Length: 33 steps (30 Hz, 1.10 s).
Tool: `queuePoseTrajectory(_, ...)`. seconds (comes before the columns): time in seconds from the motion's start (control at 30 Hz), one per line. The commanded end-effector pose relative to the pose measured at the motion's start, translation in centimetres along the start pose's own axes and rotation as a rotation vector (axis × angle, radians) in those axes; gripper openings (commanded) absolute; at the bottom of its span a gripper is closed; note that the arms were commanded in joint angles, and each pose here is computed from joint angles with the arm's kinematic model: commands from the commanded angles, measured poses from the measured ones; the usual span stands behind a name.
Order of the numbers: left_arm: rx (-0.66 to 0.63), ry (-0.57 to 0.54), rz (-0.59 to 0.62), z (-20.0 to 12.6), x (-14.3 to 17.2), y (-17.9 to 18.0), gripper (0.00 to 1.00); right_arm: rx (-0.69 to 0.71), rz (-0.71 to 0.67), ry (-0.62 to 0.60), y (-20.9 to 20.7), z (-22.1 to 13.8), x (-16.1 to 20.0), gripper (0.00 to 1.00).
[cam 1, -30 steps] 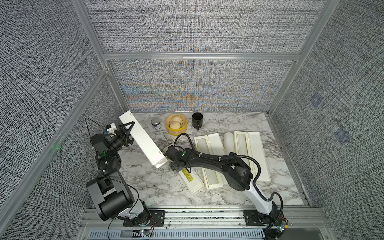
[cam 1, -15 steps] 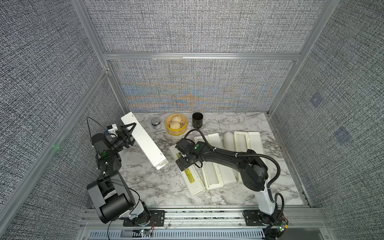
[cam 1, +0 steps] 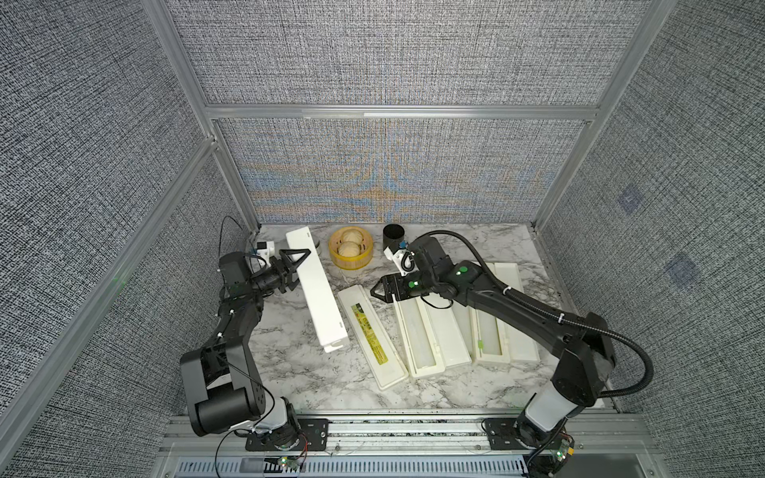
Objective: Put plastic wrap rolls into dispensers
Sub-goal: Place the plastic wrap cutting box at the center of the board.
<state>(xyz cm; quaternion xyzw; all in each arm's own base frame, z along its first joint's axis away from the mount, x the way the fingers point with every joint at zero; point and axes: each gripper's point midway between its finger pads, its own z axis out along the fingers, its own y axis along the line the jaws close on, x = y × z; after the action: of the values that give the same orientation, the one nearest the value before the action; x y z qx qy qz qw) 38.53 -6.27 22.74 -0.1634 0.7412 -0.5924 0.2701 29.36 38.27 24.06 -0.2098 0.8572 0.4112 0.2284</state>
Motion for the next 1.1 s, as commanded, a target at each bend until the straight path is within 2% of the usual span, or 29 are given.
queuePoseTrajectory(0.0, 0.030, 0.040, 0.059, 1.3, 0.6, -1.0, 0.72, -0.283, 0.048, -0.019, 5.1, 0.1, -1.6, 0.78)
queuePoseTrajectory(0.13, 0.074, 0.109, 0.089, 3.1, 2.3, -2.4, 0.73, -0.425, 0.101, 0.007, 7.2, 1.6, -1.8, 0.75)
queuePoseTrajectory(0.37, 0.112, 0.141, 0.091, 4.5, 3.3, -2.8, 0.74, -0.588, 0.165, 0.050, 10.1, 3.7, -1.7, 0.68)
queuePoseTrajectory(0.47, 0.157, 0.146, 0.090, 4.8, 3.2, -3.6, 0.75, -0.601, 0.181, 0.068, 10.3, 4.5, -1.4, 0.59)
queuePoseTrajectory(0.6, 0.251, 0.157, 0.091, 4.9, 3.1, -5.3, 0.76, -0.632, 0.211, 0.078, 10.2, 5.0, -1.4, 0.38)
queuePoseTrajectory(0.8, 0.344, 0.159, 0.072, 4.9, 2.7, -6.0, 0.77, -0.626, 0.233, 0.072, 9.6, 5.1, -1.6, 0.04)
queuePoseTrajectory(0.87, 0.341, 0.160, 0.073, 4.9, 2.7, -6.1, 0.81, -0.610, 0.246, 0.058, 9.1, 4.9, -1.8, 0.00)
queuePoseTrajectory(0.93, 0.322, 0.157, 0.075, 4.9, 2.7, -6.0, 0.86, -0.586, 0.264, 0.038, 8.3, 4.7, -2.1, 0.00)
queuePoseTrajectory(1.07, 0.191, 0.144, 0.094, 5.0, 2.8, -4.6, 0.93, -0.526, 0.296, -0.002, 6.5, 4.0, -2.3, 0.00)
